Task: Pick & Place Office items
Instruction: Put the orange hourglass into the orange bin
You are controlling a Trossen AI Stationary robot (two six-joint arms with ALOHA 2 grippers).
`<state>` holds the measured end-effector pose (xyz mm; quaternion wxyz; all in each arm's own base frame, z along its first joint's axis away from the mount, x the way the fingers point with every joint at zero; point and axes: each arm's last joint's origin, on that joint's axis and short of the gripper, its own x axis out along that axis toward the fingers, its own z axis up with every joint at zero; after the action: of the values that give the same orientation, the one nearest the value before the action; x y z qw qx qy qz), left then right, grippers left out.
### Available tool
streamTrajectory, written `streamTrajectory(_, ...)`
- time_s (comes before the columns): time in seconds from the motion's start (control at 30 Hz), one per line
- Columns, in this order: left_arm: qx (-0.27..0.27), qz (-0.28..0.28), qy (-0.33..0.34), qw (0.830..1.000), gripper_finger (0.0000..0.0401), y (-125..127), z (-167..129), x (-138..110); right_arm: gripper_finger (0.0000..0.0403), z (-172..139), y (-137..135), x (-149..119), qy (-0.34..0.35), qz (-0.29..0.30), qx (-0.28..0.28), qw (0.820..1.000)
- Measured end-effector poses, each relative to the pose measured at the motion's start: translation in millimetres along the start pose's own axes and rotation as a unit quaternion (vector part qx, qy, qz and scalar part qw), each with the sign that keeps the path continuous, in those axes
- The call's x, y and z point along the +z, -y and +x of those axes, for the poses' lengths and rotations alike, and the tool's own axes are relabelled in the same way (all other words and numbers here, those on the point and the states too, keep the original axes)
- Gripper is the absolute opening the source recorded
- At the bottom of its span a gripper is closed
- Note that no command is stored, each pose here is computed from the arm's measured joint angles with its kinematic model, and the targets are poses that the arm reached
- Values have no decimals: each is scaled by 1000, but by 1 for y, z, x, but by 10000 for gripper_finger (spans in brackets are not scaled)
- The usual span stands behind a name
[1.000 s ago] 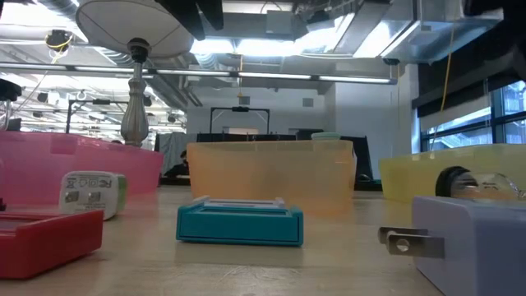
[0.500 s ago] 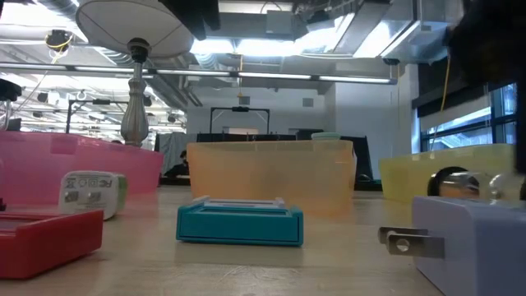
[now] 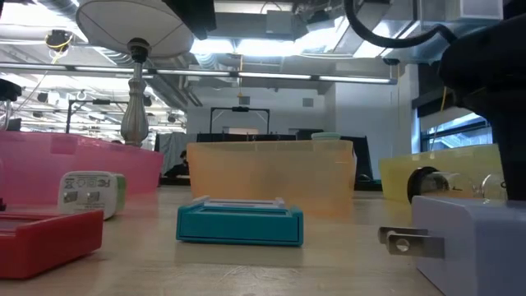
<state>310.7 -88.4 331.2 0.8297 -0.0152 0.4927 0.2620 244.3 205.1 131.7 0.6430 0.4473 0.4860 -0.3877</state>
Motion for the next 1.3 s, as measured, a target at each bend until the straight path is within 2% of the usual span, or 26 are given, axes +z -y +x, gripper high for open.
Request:
streamTrajectory(0.37, 12, 11, 9, 1000, 267, -1, 0, 1, 284, 1, 0, 6, 8, 9, -7, 1000)
streamTrajectory(0.67, 16, 11, 12, 1000, 267, -1, 0, 1, 213, 0, 1, 6, -1, 9, -15, 1000)
streamTrajectory(0.77, 16, 11, 12, 1000, 267, -1, 0, 1, 213, -6, 0, 5, 0, -10, -1, 1000)
streamTrajectory(0.87, 15, 16, 12, 1000, 267, -1, 0, 1, 213, -21, -4, 5, 16, -52, 28, 998)
streamTrajectory(0.93, 13, 38, 12, 999, 267, 0, -1, 0, 213, -40, -12, 4, 19, -76, 72, 994)
streamTrajectory(1.13, -21, 151, 24, 988, 267, 7, -2, 3, 213, -84, -26, 9, 22, -167, 145, 975)
streamTrajectory(1.3, -53, 281, 64, 956, 267, 17, -6, 6, 219, -109, -39, 20, 28, -211, 184, 960)
